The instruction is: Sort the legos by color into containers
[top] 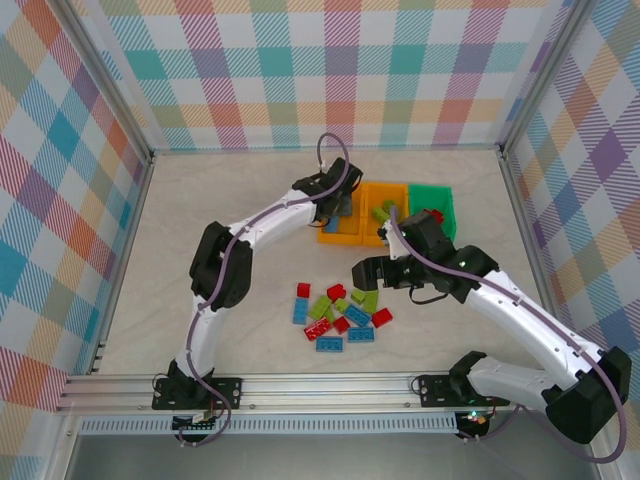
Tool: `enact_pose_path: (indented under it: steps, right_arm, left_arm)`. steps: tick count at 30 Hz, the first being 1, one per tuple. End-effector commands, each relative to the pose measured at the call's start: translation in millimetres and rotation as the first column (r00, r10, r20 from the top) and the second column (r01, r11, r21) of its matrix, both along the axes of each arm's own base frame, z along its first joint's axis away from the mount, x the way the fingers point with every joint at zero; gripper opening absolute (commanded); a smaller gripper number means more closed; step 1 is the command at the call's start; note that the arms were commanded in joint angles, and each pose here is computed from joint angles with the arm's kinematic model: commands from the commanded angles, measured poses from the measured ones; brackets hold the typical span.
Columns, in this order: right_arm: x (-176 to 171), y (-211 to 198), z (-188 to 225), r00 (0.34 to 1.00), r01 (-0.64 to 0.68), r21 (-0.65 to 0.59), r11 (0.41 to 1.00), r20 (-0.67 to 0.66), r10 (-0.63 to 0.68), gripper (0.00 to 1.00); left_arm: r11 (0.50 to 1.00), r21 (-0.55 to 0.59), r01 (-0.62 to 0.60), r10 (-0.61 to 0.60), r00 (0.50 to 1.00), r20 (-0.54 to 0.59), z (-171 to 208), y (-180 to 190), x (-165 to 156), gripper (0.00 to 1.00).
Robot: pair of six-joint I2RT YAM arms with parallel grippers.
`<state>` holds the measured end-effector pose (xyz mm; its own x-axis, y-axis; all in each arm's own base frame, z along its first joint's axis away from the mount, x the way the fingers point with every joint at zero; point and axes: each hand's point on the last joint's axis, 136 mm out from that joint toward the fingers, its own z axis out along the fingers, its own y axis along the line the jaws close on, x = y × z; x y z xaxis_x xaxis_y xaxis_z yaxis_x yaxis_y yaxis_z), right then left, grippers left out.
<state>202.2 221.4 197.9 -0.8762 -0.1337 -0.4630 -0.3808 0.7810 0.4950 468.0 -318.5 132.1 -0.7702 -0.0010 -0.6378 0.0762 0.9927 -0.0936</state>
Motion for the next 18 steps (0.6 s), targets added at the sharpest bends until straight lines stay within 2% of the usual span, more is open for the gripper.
enact_pose_path:
  steps: [1,4,7,11,13,14,16,18]
  right_arm:
    - [7.4,-1.0,-6.5,0.999,0.032,-0.019,0.999,0.003,-0.032,0.87]
    - [15.5,-9.7,-18.5,0.996,0.09,-0.075,0.993,0.007,-0.09,0.87]
    - [19.0,-13.1,-38.2,0.992,0.117,-0.128,0.985,-0.029,-0.122,0.86]
    - [16.2,-0.6,-69.4,0.993,0.034,-0.162,0.986,-0.107,-0.052,0.78]
    - [16.1,0.7,-85.8,0.992,-0.004,-0.21,0.978,-0.126,-0.023,0.69]
    - [15.4,1.6,-94.6,0.991,-0.028,-0.24,0.97,-0.136,-0.005,0.65]
    - [13.0,3.2,-112.2,0.987,-0.069,-0.295,0.953,-0.159,0.022,0.64]
    - [7.4,6.6,-129.6,0.978,-0.12,-0.337,0.934,-0.201,0.054,0.64]
  left_arm:
    - [0.996,-0.074,0.046,-0.04,0.996,0.082,71.8,1.2,-14.5,0.48]
    - [0.987,-0.129,0.099,-0.081,0.988,0.134,109.0,3.1,-40.2,0.47]
    - [0.964,-0.15,0.219,-0.185,0.959,0.213,145.0,4.9,-85.6,0.46]
    - [0.878,-0.084,0.471,-0.425,0.848,0.318,175.7,14.4,-167.5,0.45]
    - [0.824,-0.024,0.567,-0.527,0.78,0.338,180.2,28.3,-206.0,0.45]
    - [0.782,0.004,0.623,-0.587,0.735,0.34,181.9,35.6,-226.8,0.46]
    - [0.671,0.057,0.739,-0.716,0.625,0.311,174.7,49.2,-267.0,0.56]
    - [0.511,0.109,0.853,-0.843,0.471,0.26,156.9,64.2,-311.6,0.69]
